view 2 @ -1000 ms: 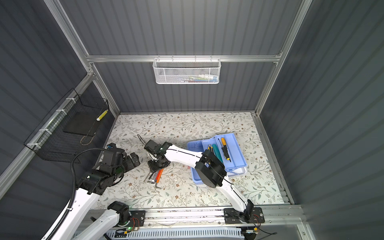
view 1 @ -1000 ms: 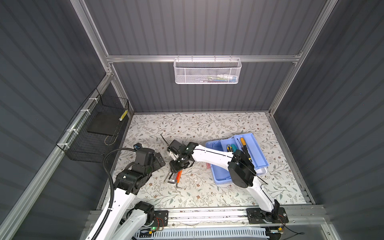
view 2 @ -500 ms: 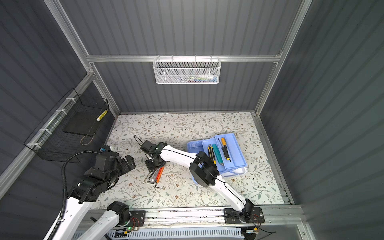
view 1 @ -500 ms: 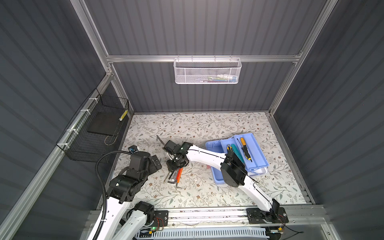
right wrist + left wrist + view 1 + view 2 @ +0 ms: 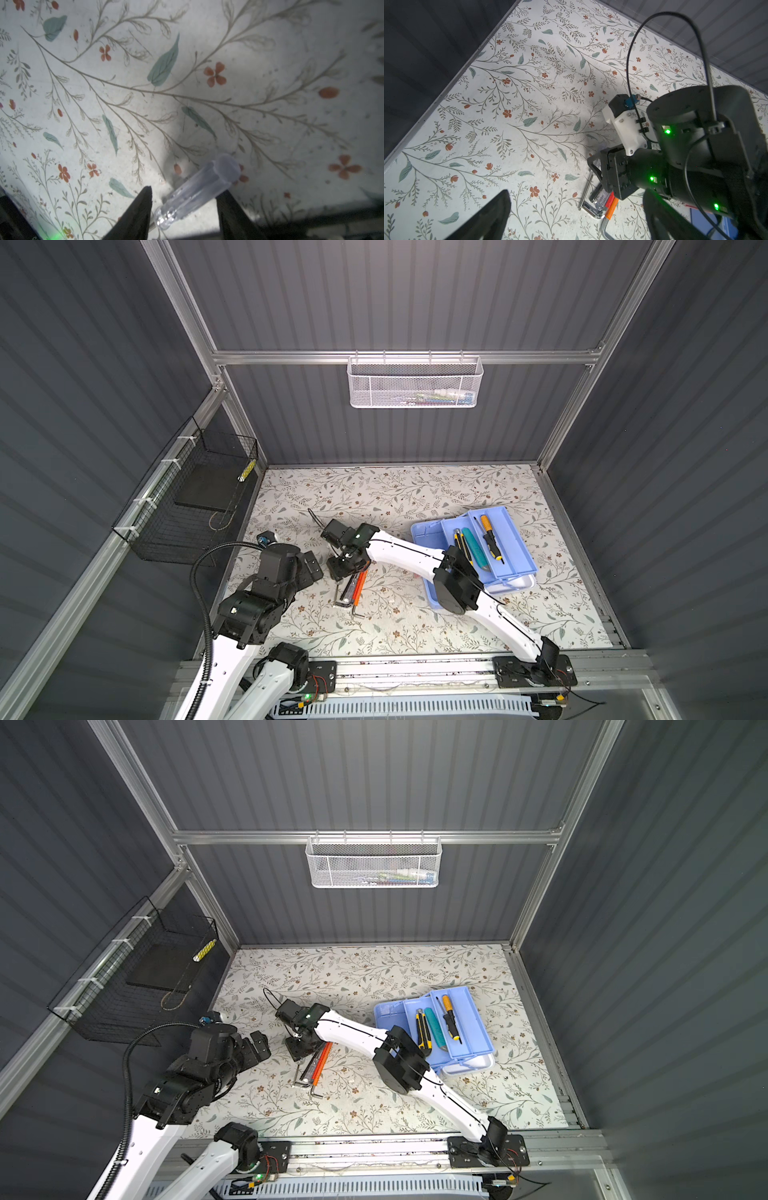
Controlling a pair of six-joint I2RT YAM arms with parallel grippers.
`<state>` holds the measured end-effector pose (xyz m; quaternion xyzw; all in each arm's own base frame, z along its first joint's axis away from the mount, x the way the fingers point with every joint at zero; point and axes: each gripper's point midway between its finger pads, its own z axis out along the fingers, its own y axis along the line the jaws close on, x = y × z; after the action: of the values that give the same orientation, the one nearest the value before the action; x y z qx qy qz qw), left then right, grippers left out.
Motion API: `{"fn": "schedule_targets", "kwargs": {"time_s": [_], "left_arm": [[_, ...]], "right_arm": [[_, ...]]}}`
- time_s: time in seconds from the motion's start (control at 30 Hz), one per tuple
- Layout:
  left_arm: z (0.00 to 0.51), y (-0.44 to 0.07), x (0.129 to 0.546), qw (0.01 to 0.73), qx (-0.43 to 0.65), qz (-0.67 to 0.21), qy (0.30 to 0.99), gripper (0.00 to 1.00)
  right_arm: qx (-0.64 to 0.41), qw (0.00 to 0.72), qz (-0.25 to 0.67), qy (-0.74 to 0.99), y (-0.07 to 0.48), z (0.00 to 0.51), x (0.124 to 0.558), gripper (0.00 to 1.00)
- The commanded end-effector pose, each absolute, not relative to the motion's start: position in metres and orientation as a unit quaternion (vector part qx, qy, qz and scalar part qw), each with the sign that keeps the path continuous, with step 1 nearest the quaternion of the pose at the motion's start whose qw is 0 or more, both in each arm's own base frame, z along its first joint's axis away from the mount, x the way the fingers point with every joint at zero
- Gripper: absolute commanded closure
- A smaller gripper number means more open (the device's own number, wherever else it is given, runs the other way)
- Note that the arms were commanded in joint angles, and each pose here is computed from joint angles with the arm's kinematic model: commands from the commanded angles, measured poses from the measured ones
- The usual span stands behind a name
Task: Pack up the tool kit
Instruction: 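Lower the right gripper onto the clear-handled screwdriver and close, then lift the clear-handled screwdriver and carry it over the blue tray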
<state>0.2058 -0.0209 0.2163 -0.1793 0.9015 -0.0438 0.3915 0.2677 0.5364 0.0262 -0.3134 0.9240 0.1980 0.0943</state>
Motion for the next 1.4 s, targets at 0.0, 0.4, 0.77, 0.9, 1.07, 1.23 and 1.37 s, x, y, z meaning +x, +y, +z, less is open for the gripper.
{"fn": "schedule_targets", "kwargs": {"time_s": [0.0, 0.4, 0.77, 0.9, 1.07, 1.23, 1.37], "left_arm": [[0.223, -0.020, 0.204, 0.398, -0.168, -0.040, 0.901, 0.00], [0.224, -0.021, 0.203, 0.403, -0.166, -0.045, 0.899, 0.01], [0.225, -0.020, 0.203, 0.409, -0.165, -0.048, 0.896, 0.01], [0.226, -0.020, 0.202, 0.411, -0.166, -0.048, 0.895, 0.00], [0.225, -0.019, 0.202, 0.410, -0.168, -0.045, 0.895, 0.01], [0.224, -0.019, 0.203, 0.407, -0.167, -0.043, 0.897, 0.01], [0.226, -0.023, 0.205, 0.409, -0.160, -0.051, 0.897, 0.01]], "right_arm": [[-0.314, 0.090, 0.160, 0.932, 0.525, 0.006, 0.270, 0.47], [-0.332, 0.104, 0.112, 0.931, 0.525, -0.017, 0.270, 0.63], [-0.317, 0.105, 0.173, 0.926, 0.549, -0.007, 0.267, 0.79], [-0.305, 0.105, 0.211, 0.923, 0.560, 0.008, 0.269, 0.85], [-0.300, 0.115, 0.255, 0.912, 0.569, 0.041, 0.272, 0.89], [-0.307, 0.142, 0.291, 0.895, 0.570, 0.087, 0.277, 0.94], [-0.324, 0.180, 0.297, 0.880, 0.555, 0.130, 0.283, 0.96]]}}
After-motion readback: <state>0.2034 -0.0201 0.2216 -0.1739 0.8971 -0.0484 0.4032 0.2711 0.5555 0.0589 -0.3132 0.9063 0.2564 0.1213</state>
